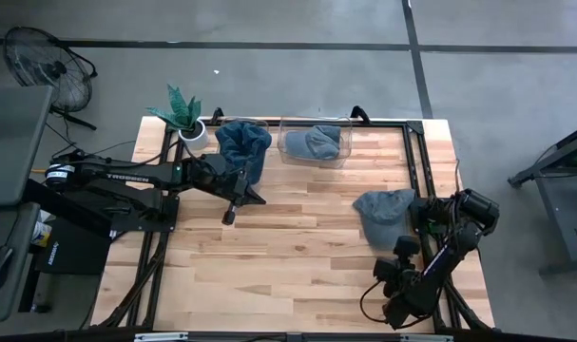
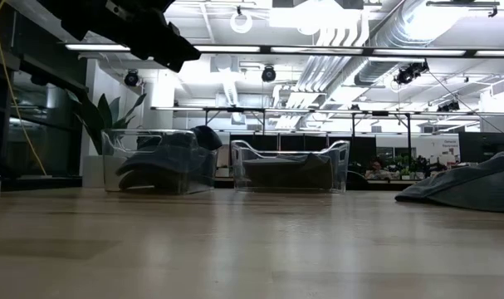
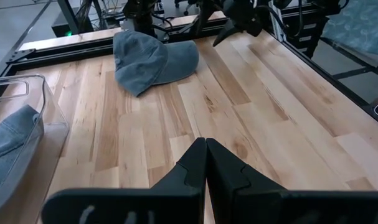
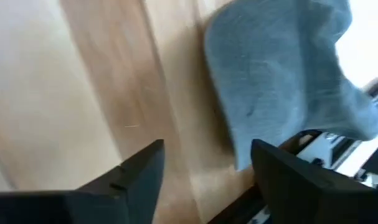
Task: Pick & Place hat
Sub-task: Put the gray cap into the right transparent bin
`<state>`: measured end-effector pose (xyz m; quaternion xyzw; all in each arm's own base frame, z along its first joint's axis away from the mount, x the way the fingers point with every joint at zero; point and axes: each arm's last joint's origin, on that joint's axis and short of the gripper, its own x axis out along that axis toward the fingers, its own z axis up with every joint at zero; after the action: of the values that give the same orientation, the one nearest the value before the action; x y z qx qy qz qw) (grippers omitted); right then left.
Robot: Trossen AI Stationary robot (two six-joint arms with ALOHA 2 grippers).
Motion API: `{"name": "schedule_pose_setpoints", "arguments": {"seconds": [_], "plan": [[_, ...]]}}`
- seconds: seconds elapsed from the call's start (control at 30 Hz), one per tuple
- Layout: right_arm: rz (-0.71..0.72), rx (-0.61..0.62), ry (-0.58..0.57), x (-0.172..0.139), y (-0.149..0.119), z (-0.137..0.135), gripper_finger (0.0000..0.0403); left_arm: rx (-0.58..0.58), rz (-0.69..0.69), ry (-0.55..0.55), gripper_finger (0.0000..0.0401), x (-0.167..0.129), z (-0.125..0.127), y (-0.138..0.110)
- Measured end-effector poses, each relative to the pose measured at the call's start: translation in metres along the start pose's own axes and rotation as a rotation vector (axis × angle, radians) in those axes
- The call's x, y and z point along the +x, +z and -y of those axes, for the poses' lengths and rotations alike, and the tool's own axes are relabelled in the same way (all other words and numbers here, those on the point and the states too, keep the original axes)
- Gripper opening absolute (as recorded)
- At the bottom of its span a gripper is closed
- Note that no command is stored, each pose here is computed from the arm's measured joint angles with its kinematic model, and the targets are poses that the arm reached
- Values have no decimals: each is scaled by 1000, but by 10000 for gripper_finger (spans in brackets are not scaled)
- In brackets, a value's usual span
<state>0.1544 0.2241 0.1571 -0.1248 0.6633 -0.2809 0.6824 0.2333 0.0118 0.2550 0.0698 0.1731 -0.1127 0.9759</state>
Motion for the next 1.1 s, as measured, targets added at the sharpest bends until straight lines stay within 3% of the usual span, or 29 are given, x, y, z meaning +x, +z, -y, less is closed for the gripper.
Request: {"name": "schedule_pose_setpoints", "arguments": {"seconds": [0.2, 1.1], "plan": [[3, -18, -63, 6, -2, 5, 265, 2, 0, 0, 0, 0, 0, 0], [6, -58, -203, 61, -20, 20, 259, 19, 0, -1, 0, 0, 0, 0]]}}
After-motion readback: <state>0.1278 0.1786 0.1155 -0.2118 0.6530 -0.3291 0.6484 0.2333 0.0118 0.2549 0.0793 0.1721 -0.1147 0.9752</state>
